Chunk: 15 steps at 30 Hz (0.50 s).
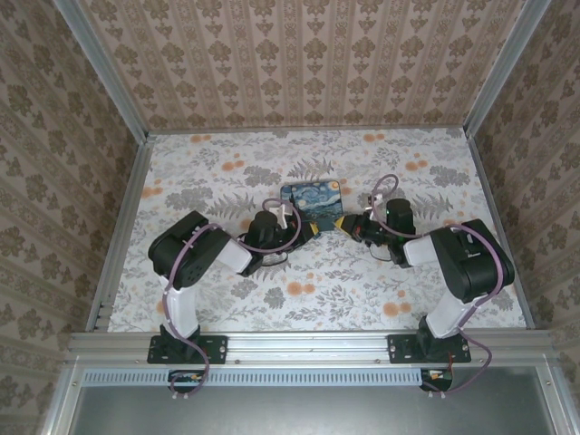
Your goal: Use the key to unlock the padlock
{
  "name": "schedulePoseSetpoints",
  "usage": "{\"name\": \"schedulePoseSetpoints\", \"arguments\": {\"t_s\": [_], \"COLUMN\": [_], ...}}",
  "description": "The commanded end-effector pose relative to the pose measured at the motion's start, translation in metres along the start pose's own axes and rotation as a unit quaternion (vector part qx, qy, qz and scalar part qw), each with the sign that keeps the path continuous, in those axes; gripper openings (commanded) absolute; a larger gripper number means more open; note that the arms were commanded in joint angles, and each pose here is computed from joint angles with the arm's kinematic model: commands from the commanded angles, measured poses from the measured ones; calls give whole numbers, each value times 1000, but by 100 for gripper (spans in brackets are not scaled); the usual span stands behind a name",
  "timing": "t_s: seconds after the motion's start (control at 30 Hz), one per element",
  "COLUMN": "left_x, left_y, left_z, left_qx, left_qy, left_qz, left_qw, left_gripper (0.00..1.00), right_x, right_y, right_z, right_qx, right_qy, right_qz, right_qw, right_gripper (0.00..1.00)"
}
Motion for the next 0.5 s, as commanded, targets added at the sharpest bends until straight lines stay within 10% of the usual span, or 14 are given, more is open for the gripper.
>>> {"name": "schedulePoseSetpoints", "arguments": {"t_s": [0.0, 0.47], "left_x": [1, 3], "left_y": [7, -3], "left_z": [-4, -10], "left_qx": [-35, -76], "left_qy": [24, 57], "left_qz": [16, -10], "left_qw": [999, 995], "left_gripper": [0, 0], "right_x": [-9, -22], "right_y": [9, 50], "right_z": [9, 7], "right_qx": [1, 64], "right_qy": [-28, 37], "right_qz": [-3, -50], "right_qw": [1000, 996], "right_gripper": [0, 0]}}
Point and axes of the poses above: each hand's point on the last joint's axis, 136 mm out from that joint toward the fingers, its own x axis out along the fingers, its own z axis along the line the jaws close on, y = z × x, the point moved 2 cm from there along -x, back along the fingers, and after that the axes turned 13 degrees about -x, right-handed, at the moved point
